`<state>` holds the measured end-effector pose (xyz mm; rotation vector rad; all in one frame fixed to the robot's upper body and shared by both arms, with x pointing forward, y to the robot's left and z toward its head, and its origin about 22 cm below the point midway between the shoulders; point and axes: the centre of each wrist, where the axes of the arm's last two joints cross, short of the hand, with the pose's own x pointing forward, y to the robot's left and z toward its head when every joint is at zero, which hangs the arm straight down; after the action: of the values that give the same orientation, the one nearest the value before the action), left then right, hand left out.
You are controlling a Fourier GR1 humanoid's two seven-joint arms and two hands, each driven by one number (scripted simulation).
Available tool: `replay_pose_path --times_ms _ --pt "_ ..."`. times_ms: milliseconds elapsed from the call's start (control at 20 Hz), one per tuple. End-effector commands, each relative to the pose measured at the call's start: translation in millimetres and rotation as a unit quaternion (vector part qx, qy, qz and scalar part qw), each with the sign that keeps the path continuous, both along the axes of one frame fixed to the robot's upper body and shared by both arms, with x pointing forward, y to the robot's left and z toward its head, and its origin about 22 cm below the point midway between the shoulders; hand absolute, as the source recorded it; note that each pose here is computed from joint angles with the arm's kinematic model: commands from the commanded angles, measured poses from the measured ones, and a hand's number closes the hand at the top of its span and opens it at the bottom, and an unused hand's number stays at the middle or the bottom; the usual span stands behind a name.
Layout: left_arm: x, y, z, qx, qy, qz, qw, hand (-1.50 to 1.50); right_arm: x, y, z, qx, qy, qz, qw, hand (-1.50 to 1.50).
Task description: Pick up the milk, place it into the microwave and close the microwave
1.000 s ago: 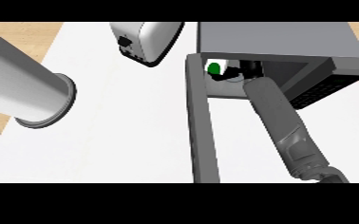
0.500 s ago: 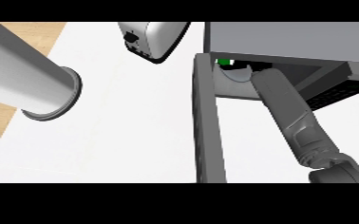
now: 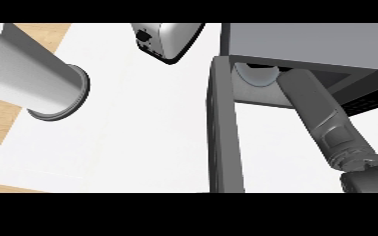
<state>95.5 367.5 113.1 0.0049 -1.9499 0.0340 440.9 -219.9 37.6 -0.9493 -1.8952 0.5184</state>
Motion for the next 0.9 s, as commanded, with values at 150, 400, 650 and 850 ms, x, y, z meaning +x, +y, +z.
replay_pose_path --times_ms 150,400,650,850 --pt "5.9 -2.6 5.9 0.021 -0.001 -0.002 0.9998 -1.5 -12.3 -54.3 -12.4 -0.051 0.026 -0.2 0.978 -1.5" --pt "14.9 -3.1 1.2 0.025 0.004 0.001 0.9997 -1.5 2.0 -20.9 6.7 -0.056 -0.004 -0.068 0.996 -1.5" --pt "16.3 -6.2 -4.1 0.028 0.022 -0.034 0.9988 -1.5 2.6 -10.6 5.7 -0.042 0.004 -0.021 0.999 -1.5" --pt "25.0 -6.0 -5.0 0.031 0.017 -0.057 0.9978 -1.5 2.7 10.9 2.8 -0.016 0.004 0.016 1.0 -1.5"
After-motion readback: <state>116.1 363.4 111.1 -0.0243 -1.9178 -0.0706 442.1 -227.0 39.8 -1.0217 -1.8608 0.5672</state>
